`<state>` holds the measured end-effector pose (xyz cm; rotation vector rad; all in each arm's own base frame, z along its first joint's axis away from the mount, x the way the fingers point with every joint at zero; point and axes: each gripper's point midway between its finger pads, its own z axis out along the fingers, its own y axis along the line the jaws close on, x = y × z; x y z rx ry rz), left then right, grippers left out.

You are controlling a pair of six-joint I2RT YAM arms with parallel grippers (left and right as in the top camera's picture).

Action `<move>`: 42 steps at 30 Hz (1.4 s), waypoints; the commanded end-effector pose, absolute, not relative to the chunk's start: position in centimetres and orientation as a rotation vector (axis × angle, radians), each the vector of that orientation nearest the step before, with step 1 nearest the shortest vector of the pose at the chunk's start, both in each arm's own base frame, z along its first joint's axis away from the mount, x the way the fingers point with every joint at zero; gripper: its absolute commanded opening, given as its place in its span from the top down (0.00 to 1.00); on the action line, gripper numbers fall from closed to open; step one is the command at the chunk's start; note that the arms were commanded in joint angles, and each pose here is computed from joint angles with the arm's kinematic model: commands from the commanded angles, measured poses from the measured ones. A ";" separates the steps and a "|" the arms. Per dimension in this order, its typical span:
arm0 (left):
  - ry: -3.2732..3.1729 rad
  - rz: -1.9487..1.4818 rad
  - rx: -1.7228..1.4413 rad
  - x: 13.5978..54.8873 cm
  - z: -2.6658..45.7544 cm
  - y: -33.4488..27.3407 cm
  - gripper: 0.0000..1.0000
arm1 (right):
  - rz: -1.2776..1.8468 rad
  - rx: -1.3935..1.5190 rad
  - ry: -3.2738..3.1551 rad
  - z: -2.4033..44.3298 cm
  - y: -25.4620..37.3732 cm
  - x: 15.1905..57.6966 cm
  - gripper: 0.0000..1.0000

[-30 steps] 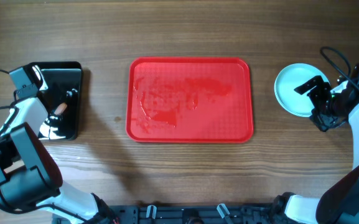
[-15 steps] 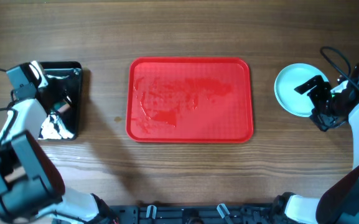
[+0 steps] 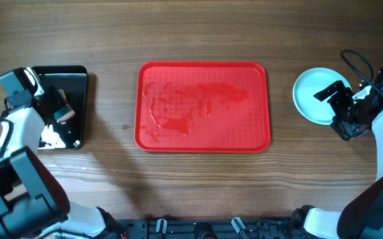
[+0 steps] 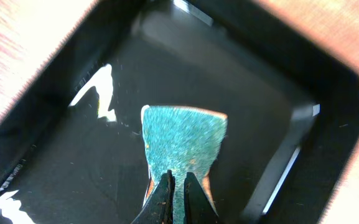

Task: Clean dirty plates on tray and stack at the side
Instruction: 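Lower the green sponge into the black tray with the left gripper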

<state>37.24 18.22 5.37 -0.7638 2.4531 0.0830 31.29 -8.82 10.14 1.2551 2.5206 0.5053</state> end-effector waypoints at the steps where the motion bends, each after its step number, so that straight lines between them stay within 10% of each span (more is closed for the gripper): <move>1: 2.494 0.088 -0.806 36.5 3.1 18.3 0.96 | 0.476 1.218 2.523 10.4 -9.0 31.4 0.00; 19: 2.568 0.057 -0.828 36.0 0.0 17.8 0.96 | 0.475 1.216 2.520 10.4 -9.1 31.4 0.00; 29: 2.374 0.002 -0.713 39.1 7.1 17.9 0.96 | 0.475 1.216 2.519 10.4 -9.1 31.5 0.00; 42: 2.472 0.081 -0.805 37.8 1.7 19.6 0.96 | 0.474 1.213 2.520 10.4 -9.1 31.5 0.00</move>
